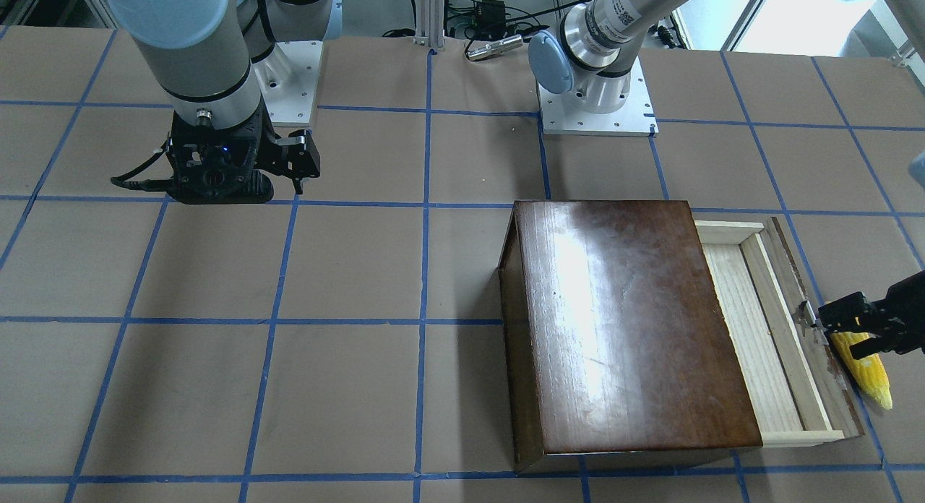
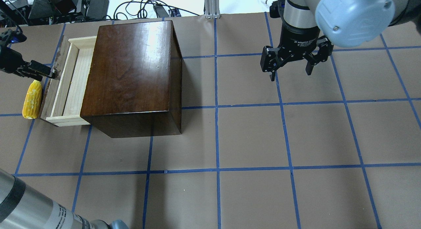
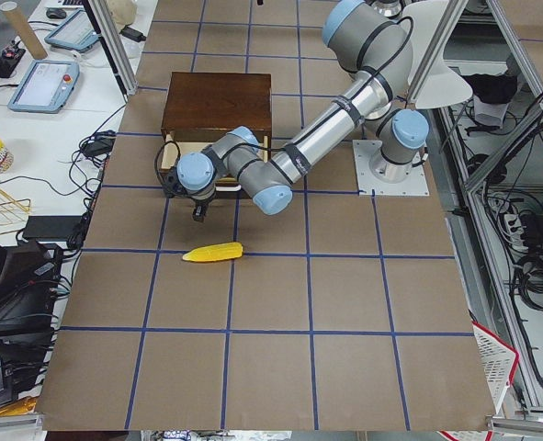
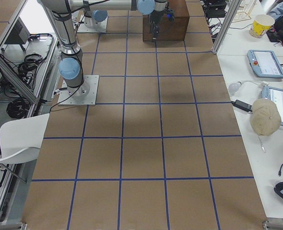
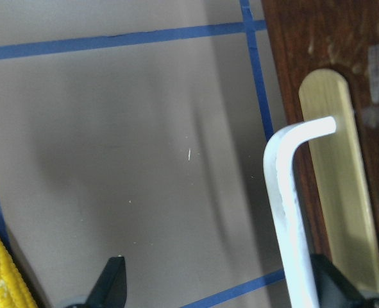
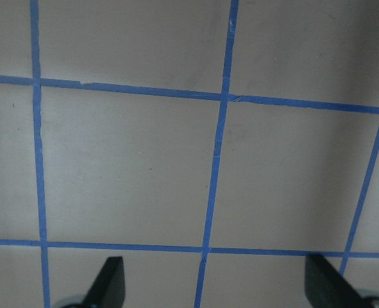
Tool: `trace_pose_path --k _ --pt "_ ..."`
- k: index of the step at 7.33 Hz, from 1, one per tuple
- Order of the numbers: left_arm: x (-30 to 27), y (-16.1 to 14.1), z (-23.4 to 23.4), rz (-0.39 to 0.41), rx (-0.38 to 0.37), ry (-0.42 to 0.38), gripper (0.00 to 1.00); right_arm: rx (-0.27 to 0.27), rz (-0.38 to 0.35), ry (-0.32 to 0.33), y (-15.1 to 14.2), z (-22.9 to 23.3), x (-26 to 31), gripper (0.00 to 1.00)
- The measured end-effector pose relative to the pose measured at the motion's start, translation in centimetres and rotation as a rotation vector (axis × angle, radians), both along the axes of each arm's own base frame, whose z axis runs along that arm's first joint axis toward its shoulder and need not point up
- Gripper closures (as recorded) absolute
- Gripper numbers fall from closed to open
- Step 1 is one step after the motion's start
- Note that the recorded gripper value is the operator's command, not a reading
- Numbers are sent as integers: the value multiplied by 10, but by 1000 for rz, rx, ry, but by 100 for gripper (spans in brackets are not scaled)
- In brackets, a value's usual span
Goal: Open drawer and put corn inside
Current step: 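Release the handle and move the left gripper toward the yellow corn, then lower the left gripper over the yellow corn and close on it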
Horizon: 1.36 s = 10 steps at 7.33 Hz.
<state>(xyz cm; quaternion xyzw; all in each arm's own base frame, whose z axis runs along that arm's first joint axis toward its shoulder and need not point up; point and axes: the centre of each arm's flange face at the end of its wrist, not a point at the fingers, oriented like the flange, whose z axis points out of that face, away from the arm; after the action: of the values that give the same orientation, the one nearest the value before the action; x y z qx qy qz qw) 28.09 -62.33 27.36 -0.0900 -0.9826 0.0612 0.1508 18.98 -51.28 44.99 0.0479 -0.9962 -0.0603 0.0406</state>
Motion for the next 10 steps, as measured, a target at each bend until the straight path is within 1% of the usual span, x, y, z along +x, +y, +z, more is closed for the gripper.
trace_pose_path --k 5,7,8,10 --pt "10 -2 0 -1 2 -16 0 0 -1 0 0 0 0 0" --pt "15 0 11 3 10 -47 0 0 0 0 0 0 0 0" --pt "20 3 19 26 22 -70 0 0 0 0 0 0 0 0" --pt "35 9 33 96 55 -133 0 0 -1 0 0 0 0 0"
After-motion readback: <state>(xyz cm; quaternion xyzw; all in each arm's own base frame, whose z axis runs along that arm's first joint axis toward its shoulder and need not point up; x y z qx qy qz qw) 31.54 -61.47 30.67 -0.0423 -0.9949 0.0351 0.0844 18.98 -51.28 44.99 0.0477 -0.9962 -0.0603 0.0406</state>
